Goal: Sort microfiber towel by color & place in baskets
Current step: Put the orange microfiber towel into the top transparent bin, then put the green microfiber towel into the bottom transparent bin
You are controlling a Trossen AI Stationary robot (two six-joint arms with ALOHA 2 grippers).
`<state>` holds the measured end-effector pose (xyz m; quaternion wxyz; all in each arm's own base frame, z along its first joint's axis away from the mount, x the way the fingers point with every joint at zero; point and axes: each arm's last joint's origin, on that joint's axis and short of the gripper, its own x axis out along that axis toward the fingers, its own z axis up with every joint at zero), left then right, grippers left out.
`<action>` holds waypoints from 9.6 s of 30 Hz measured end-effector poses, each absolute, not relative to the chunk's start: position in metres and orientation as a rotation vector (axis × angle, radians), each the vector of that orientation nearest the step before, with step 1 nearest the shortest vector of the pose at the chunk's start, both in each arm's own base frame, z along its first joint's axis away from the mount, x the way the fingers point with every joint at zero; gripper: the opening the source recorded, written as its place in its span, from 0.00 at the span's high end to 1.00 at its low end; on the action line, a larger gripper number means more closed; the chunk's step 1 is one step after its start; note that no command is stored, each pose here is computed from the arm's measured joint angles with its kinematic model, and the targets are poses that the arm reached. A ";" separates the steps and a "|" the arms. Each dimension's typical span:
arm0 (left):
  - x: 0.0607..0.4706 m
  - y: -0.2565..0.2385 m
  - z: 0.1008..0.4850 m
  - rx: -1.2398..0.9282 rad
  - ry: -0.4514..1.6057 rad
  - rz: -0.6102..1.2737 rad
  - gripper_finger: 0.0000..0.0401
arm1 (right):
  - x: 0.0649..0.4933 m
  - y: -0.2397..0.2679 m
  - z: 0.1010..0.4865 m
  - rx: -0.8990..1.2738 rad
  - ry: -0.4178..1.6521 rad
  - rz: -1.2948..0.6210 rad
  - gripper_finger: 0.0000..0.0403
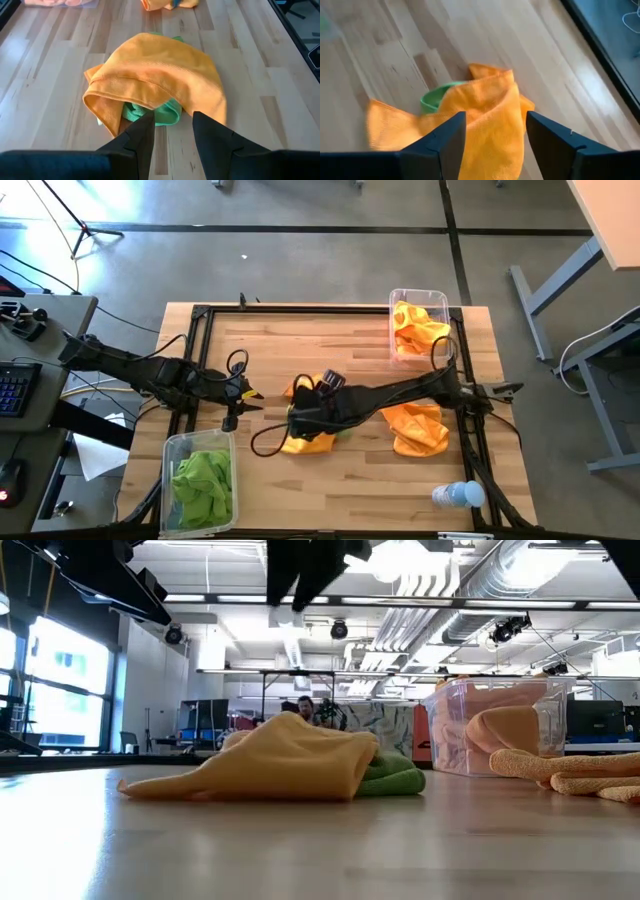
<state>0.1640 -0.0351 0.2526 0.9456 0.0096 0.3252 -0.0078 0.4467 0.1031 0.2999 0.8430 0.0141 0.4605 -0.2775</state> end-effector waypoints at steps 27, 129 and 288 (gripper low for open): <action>0.164 -0.034 0.253 0.029 0.658 0.013 0.70 | 0.478 0.081 0.201 0.176 1.287 -0.610 0.97; 0.195 -0.024 0.246 0.041 0.592 0.221 0.70 | 0.169 -0.173 0.201 -0.098 1.676 -0.427 1.00; 0.348 -0.089 0.266 -0.314 1.240 0.300 0.98 | 0.154 0.110 0.217 0.288 0.755 -0.146 1.00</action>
